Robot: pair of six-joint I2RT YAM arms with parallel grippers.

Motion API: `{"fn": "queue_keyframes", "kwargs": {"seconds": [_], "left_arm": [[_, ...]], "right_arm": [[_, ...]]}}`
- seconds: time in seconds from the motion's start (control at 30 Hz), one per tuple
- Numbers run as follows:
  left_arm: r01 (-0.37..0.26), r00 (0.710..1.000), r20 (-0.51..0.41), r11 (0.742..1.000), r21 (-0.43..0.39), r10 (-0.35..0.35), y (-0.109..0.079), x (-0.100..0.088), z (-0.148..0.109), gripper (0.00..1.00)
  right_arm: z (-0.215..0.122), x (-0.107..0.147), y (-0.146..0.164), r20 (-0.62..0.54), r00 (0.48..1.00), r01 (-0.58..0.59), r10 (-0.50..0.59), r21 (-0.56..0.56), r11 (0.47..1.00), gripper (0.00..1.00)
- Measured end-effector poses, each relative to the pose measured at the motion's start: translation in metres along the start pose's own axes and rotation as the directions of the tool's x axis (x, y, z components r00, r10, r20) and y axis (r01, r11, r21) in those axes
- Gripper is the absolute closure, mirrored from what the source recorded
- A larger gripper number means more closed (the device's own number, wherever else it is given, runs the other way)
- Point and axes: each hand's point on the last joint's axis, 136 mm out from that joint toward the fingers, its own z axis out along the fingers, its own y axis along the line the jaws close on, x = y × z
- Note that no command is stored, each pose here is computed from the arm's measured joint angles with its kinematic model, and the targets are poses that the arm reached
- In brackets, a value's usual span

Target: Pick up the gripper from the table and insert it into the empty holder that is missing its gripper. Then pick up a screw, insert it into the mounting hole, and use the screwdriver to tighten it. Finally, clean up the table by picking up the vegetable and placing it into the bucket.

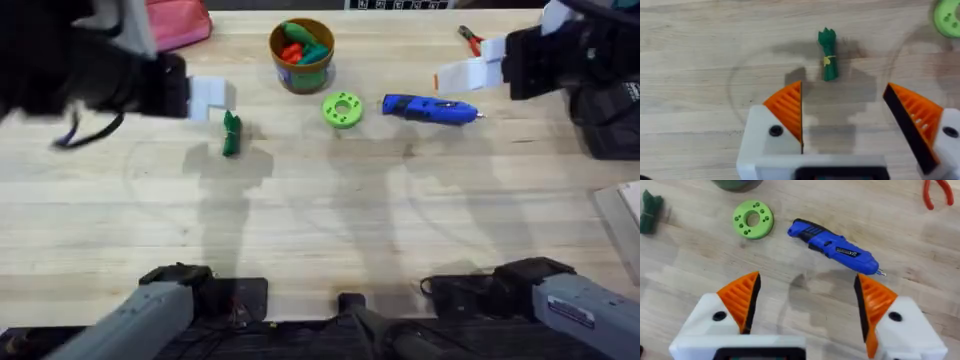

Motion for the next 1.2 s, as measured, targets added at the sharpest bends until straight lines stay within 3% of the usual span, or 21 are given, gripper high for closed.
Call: {"fn": "queue_keyframes", "kwargs": {"seconds": [0.13, 0.37, 0.47, 0.6, 0.83, 1.2], "left_arm": [[0.018, 0.992, -0.127, 1.000, -0.007, -0.018, 0.004, -0.004, 0.043, 0.015], [0.128, 0.928, -0.345, 0.991, -0.049, -0.137, 0.024, 0.025, 0.111, 0.015], [0.134, 0.908, -0.395, 0.990, -0.050, -0.142, 0.022, 0.032, 0.137, 0.015], [0.106, 0.907, -0.406, 0.994, -0.031, -0.109, 0.010, 0.031, 0.165, 0.015], [0.058, 0.914, -0.403, 0.998, -0.001, -0.054, -0.013, 0.028, 0.184, 0.015], [0.105, 0.891, -0.442, 0.994, -0.021, -0.104, -0.010, 0.036, 0.189, 0.013]], "right_arm": [[0.000, 0.000, 0.000, 0.000, 1.000, 0.000, 0.000, 0.000, 1.000, 0.008], [0.000, 0.000, 0.000, 0.000, 1.000, 0.000, 0.000, 0.000, 1.000, 0.008], [0.000, 0.000, 0.000, -0.001, 1.000, 0.000, 0.000, 0.000, 1.000, 0.007], [0.004, 0.001, 0.000, -0.012, 1.000, -0.002, 0.002, -0.001, 1.000, 0.007], [0.016, 0.005, -0.001, -0.054, 0.999, -0.006, 0.006, -0.003, 1.000, 0.007], [0.016, 0.005, -0.001, -0.054, 0.999, -0.006, 0.006, -0.003, 1.000, 0.008]]}}
